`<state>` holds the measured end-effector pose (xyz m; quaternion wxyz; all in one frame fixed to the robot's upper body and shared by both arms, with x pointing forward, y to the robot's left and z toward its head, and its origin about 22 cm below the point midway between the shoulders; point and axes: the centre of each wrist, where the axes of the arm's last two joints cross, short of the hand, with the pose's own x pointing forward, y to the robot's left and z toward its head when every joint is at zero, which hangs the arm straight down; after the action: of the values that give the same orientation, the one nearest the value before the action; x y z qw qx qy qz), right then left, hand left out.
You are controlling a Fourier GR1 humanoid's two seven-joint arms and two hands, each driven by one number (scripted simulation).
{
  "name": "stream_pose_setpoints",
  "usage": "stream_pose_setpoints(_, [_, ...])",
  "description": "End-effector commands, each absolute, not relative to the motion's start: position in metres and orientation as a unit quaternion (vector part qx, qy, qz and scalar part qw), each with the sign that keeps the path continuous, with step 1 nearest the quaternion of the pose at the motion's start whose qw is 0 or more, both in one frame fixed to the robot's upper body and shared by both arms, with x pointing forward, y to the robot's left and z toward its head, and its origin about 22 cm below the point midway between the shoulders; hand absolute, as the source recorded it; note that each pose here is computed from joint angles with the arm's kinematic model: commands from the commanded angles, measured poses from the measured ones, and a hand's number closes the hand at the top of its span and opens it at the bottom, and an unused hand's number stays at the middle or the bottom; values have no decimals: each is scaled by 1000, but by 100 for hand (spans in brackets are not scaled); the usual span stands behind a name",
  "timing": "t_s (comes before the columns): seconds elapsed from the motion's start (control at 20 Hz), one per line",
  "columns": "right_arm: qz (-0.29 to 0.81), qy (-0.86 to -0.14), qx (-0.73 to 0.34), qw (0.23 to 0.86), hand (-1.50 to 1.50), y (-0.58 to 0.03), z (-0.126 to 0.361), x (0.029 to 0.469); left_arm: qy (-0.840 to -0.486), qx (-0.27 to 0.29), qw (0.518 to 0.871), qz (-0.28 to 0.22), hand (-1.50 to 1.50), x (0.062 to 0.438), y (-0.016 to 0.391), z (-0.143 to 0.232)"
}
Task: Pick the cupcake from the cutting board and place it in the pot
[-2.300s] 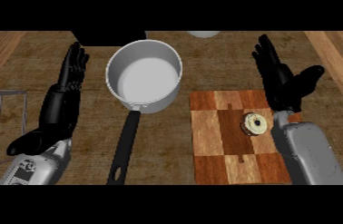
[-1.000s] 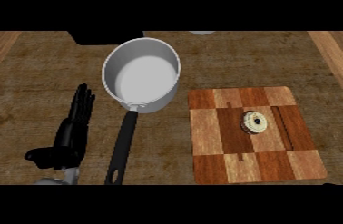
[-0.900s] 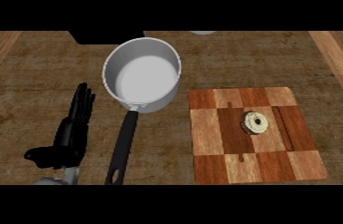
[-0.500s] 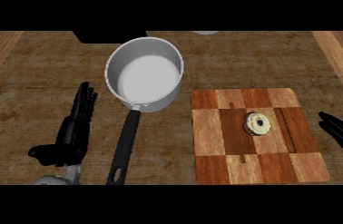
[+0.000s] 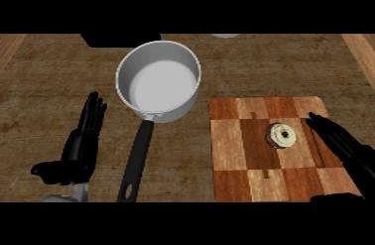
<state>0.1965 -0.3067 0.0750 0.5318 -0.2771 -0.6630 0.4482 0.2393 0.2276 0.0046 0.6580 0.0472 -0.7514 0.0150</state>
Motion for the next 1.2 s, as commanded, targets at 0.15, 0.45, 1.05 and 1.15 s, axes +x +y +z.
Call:
stream_pose_setpoints(0.15, [461,-634,-276,557,-150,-294,69,201,-747,53,662,12,0,219,226,-1])
stream_pose_setpoints(0.45, [466,-636,-267,553,-150,-278,37,234,-750,48,659,19,0,227,225,-4])
stream_pose_setpoints(1.05, [458,-639,-276,553,-150,-296,13,247,-751,47,658,22,0,242,228,10])
stream_pose_setpoints(1.15, [478,-631,-267,549,-150,-288,5,252,-750,40,661,19,0,235,218,3])
